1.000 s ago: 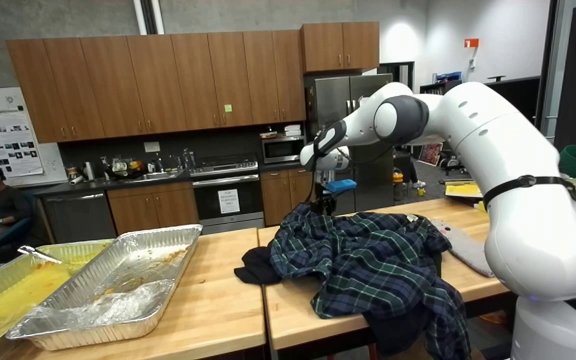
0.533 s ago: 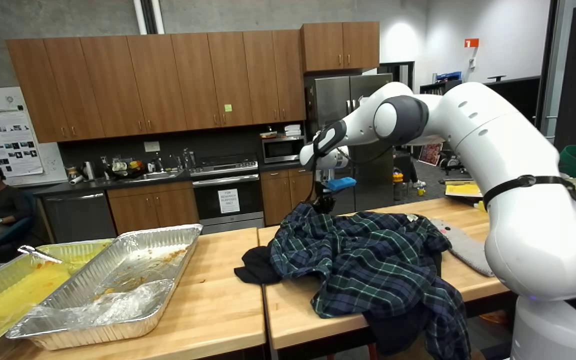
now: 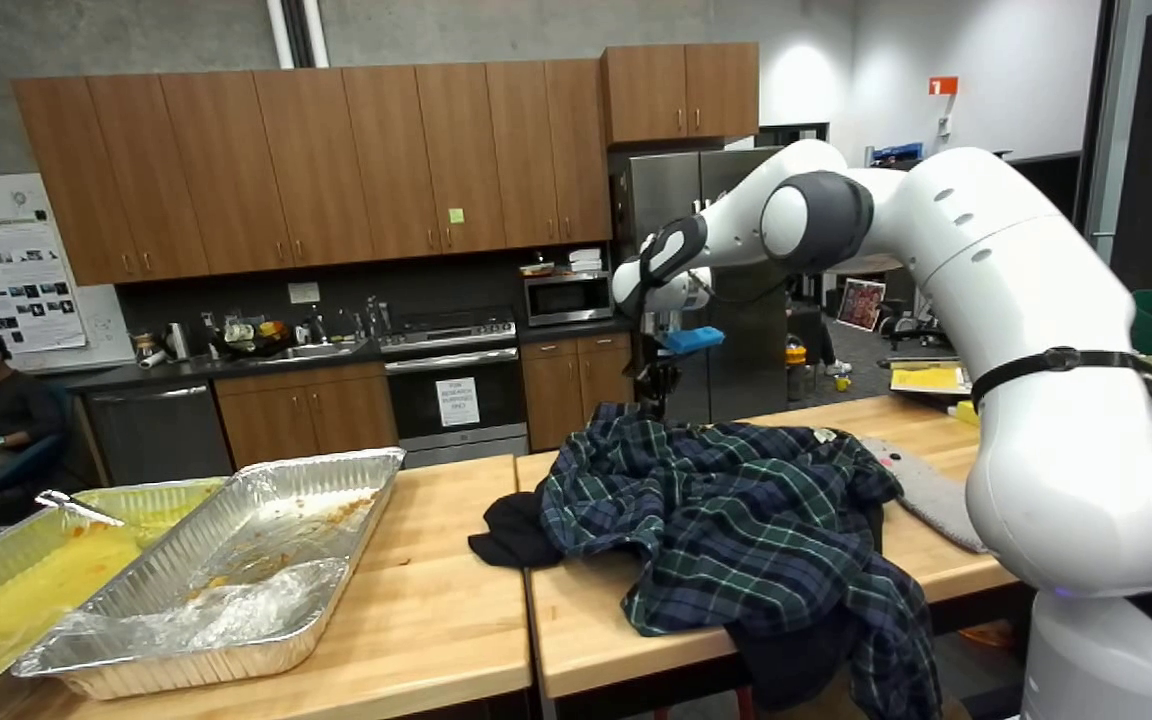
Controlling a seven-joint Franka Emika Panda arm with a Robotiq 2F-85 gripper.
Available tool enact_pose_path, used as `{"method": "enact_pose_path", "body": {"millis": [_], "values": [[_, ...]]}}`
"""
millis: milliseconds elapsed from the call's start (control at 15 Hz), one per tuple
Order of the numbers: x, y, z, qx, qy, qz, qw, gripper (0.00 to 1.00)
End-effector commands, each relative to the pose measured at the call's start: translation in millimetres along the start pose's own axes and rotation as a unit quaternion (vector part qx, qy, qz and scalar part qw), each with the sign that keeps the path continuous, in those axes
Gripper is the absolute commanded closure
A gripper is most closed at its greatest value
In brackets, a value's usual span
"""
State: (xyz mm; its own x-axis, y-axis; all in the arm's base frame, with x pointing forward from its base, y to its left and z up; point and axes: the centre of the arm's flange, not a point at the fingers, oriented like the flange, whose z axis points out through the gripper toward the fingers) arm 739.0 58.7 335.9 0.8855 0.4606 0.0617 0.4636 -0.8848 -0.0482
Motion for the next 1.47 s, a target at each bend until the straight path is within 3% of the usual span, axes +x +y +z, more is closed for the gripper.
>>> {"method": "enact_pose_path", "body": {"millis": [0,467,667,733,800,1000,1267,1400], "values": [[-21,20,-45,-0.020,0.024,0.016,0.9994,0.99],[-48,62,-115,-0.055,0.066,0.054,0.9949,0.99],[-54,73,-129,-0.066,0.071,0.064,0.9932,0.99],[-53,76,-128,-0.068,0.067,0.068,0.9931,0.92],[-52,78,-125,-0.067,0.064,0.070,0.9932,0.69],[-52,76,-110,-0.068,0.053,0.070,0.9938,0.63],[-60,64,-87,-0.071,0.039,0.061,0.9949,0.37],[-71,51,-72,-0.096,0.030,0.051,0.9936,0.23]]}}
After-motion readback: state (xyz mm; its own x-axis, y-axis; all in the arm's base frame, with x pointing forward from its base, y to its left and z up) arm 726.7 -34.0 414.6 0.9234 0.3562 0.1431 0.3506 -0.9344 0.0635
